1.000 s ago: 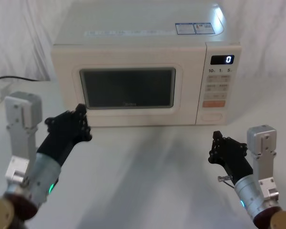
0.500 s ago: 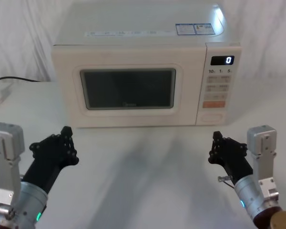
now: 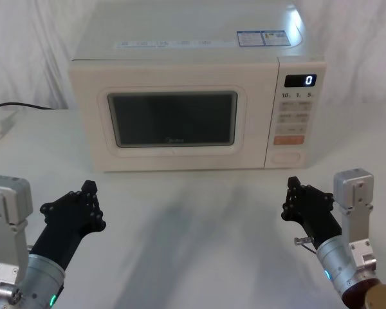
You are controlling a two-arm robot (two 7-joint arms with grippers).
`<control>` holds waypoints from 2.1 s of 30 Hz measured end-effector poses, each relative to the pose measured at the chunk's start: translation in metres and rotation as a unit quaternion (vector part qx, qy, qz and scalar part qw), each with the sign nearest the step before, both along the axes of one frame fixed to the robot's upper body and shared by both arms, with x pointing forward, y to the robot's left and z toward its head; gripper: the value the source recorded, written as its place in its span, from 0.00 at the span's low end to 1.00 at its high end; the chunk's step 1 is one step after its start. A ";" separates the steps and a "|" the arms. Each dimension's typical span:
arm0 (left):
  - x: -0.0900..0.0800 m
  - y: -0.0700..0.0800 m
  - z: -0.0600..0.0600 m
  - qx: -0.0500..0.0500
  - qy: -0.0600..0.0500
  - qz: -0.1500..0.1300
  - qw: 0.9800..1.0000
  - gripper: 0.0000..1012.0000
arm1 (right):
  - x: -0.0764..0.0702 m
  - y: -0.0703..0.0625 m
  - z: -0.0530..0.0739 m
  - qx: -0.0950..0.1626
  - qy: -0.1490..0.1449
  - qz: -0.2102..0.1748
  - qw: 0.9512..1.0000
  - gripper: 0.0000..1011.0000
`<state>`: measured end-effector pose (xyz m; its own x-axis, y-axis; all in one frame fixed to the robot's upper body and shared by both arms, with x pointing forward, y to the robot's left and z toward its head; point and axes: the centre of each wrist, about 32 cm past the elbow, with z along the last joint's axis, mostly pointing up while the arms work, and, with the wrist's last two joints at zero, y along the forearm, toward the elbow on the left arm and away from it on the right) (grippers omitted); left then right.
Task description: Press the button to open the microwave door with one hand; close the microwave door with the other hand.
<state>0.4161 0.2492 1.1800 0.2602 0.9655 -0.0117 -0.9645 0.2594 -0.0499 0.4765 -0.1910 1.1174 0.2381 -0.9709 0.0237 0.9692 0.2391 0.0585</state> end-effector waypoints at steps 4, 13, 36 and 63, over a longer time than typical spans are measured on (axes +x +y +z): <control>0.000 0.000 0.000 0.000 0.000 0.000 1.000 0.00 | 0.000 0.000 0.000 0.000 0.000 0.000 1.000 0.00; 0.000 0.000 0.001 0.001 -0.001 -0.001 1.000 0.00 | 0.000 0.000 0.000 0.000 0.000 0.000 1.000 0.00; 0.001 0.000 0.001 0.002 -0.003 -0.001 1.000 0.00 | 0.000 0.000 0.000 0.000 0.000 0.000 1.000 0.44; 0.001 0.000 0.001 0.002 -0.003 -0.001 1.000 0.28 | 0.000 0.000 0.000 0.000 0.000 0.000 1.000 0.99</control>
